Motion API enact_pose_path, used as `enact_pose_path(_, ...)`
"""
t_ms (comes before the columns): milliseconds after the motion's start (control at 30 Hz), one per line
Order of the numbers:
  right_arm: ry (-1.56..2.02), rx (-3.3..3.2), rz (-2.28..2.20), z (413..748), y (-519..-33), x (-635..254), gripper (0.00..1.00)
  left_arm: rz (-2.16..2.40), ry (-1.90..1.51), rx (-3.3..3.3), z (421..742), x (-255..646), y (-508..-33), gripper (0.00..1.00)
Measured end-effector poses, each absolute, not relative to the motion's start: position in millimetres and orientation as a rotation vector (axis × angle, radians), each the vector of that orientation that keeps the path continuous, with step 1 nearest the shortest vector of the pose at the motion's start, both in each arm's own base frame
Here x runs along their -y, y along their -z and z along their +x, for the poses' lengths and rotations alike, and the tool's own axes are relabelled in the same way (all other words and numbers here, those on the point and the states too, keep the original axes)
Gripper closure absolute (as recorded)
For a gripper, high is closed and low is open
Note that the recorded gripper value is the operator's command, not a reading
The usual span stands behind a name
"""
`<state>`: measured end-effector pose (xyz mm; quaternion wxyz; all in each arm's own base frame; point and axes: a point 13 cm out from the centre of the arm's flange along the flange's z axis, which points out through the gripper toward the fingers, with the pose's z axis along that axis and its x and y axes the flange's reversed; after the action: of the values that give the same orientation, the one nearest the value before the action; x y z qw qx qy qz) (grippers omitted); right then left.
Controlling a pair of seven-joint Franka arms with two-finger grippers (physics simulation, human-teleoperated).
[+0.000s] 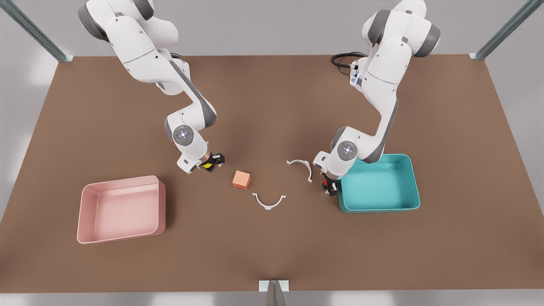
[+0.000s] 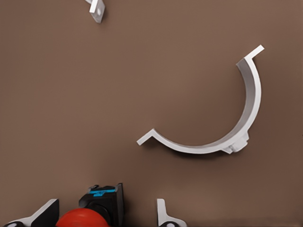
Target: Place the red button in the blue storage box with the left arm, and place the yellow button in the pink storage box with the right arm
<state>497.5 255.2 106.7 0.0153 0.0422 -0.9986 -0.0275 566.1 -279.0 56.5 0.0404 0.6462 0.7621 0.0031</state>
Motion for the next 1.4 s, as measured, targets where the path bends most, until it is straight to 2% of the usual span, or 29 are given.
enact_pose_path(33, 0.084, 3.104, 0.126, 495, -104, -254, 0.00, 1.986, -0.009, -2.330, 565, 279, -56, 0.27)
enact_pose_path(67, 0.083, 3.102, 0.122, 493, -103, -254, 0.00, 1.991, -0.009, -2.326, 565, 278, -55, 0.32)
enact_pose_path(167, 0.081, 3.093, 0.108, 490, -97, -253, 0.00, 2.002, -0.009, -2.317, 566, 277, -55, 0.34)
enact_pose_path(233, 0.079, 3.086, 0.091, 489, -92, -249, 0.00, 2.004, -0.010, -2.313, 568, 274, -56, 0.53)
enact_pose_path(267, 0.078, 3.083, 0.086, 488, -89, -248, 0.00, 2.006, -0.011, -2.310, 568, 274, -56, 0.57)
enact_pose_path(467, 0.080, 3.054, 0.061, 481, -68, -247, 0.01, 2.002, -0.028, -2.273, 575, 280, -76, 0.58)
enact_pose_path(667, 0.079, 3.047, 0.056, 479, -48, -243, 0.14, 1.908, -0.090, -2.219, 600, 272, -201, 0.58)
enact_pose_path(733, 0.079, 3.052, 0.056, 481, -46, -241, 0.28, 1.838, -0.112, -2.273, 614, 226, -232, 0.58)
enact_pose_path(833, 0.082, 3.058, 0.059, 482, -45, -241, 0.47, 1.764, -0.120, -2.375, 627, 150, -243, 0.58)
enact_pose_path(900, 0.087, 3.061, 0.060, 483, -45, -242, 0.57, 1.752, -0.102, -2.443, 627, 107, -227, 0.58)
enact_pose_path(1000, 0.094, 3.069, 0.066, 486, -48, -242, 0.59, 1.830, -0.033, -2.500, 613, 89, -181, 0.51)
enact_pose_path(1033, 0.097, 3.085, 0.070, 491, -55, -242, 0.59, 1.863, -0.006, -2.512, 607, 88, -164, 0.00)
enact_pose_path(1100, 0.106, 3.132, 0.081, 506, -80, -244, 0.59, 1.908, 0.016, -2.507, 603, 88, -154, 0.00)
enact_pose_path(1200, 0.122, 3.214, 0.073, 547, -138, -243, 0.59, 1.934, 0.027, -2.499, 603, 81, -153, 0.00)
enact_pose_path(1267, 0.118, 3.250, 0.008, 573, -167, -212, 0.59, 1.916, 0.008, -2.490, 608, 78, -170, 0.00)
enact_pose_path(1333, 0.112, 3.285, -0.060, 606, -200, -174, 0.59, 1.843, -0.043, -2.472, 626, 85, -219, 0.00)
enact_pose_path(1400, 0.098, 3.300, -0.115, 631, -223, -132, 0.59, 1.696, -0.100, -2.461, 664, 104, -301, 0.00)
